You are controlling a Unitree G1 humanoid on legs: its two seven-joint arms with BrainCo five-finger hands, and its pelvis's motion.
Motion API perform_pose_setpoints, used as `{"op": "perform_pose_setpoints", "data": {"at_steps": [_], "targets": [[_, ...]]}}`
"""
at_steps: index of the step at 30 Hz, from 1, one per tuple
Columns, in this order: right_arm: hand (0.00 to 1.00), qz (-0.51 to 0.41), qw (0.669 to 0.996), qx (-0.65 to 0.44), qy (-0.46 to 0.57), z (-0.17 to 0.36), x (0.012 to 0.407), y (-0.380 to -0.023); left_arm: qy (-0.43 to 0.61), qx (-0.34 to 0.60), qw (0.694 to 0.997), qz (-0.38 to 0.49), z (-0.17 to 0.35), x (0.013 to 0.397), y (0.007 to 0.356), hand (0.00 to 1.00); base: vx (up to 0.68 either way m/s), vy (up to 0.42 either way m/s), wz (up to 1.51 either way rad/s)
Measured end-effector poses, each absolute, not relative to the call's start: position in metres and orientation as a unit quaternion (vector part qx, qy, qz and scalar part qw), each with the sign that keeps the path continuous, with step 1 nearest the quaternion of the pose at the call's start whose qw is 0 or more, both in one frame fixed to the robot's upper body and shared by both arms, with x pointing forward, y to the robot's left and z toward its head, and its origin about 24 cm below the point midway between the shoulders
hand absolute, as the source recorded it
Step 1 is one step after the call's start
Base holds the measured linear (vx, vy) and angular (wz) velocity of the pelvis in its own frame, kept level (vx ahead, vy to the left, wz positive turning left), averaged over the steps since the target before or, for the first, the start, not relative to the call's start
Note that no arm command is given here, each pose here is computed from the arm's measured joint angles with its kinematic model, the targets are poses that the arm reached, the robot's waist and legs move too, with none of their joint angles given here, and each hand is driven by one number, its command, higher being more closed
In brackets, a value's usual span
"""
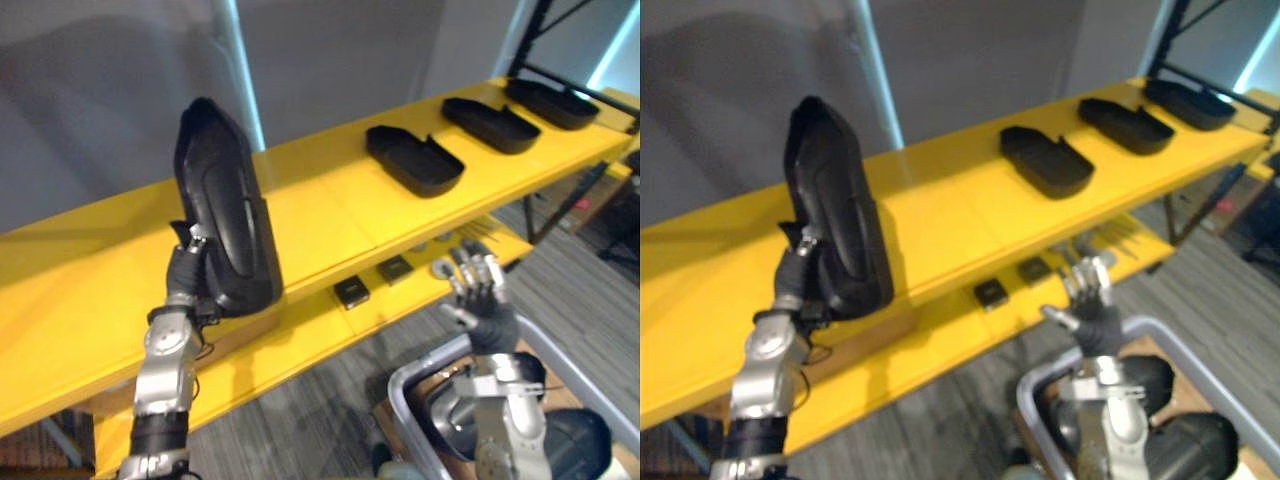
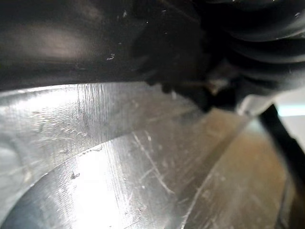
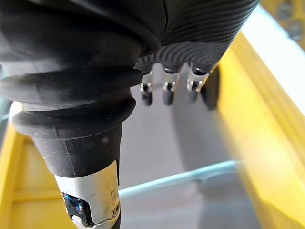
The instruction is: Walk over and take plastic housings, then place them on the shelf
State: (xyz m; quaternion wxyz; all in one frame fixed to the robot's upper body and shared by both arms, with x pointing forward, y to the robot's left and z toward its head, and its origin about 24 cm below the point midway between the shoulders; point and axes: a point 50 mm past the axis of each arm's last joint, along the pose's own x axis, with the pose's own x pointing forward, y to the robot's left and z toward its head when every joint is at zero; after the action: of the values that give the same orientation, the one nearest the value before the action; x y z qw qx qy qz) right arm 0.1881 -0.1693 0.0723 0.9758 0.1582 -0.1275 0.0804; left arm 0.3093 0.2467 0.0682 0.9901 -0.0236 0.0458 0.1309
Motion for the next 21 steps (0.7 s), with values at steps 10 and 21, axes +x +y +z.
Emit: {"op": "perform_pose_setpoints", "data": {"at_steps": [10, 21], "targets": [[0.0, 0.102, 0.969, 0.221, -0.049, 0.05, 0.166, -0.157, 0.141, -0.112, 0.953, 0.242, 0.066, 0.334, 0.281, 1.0, -0.04, -0.042, -0.29], [0.0, 0.095, 0.959, 0.266, -0.013, 0.044, 0.156, -0.15, 0.21, -0.161, 0.908, 0.325, 0.039, 0.323, 0.286, 1.0, -0.06, -0.038, -0.09]]}}
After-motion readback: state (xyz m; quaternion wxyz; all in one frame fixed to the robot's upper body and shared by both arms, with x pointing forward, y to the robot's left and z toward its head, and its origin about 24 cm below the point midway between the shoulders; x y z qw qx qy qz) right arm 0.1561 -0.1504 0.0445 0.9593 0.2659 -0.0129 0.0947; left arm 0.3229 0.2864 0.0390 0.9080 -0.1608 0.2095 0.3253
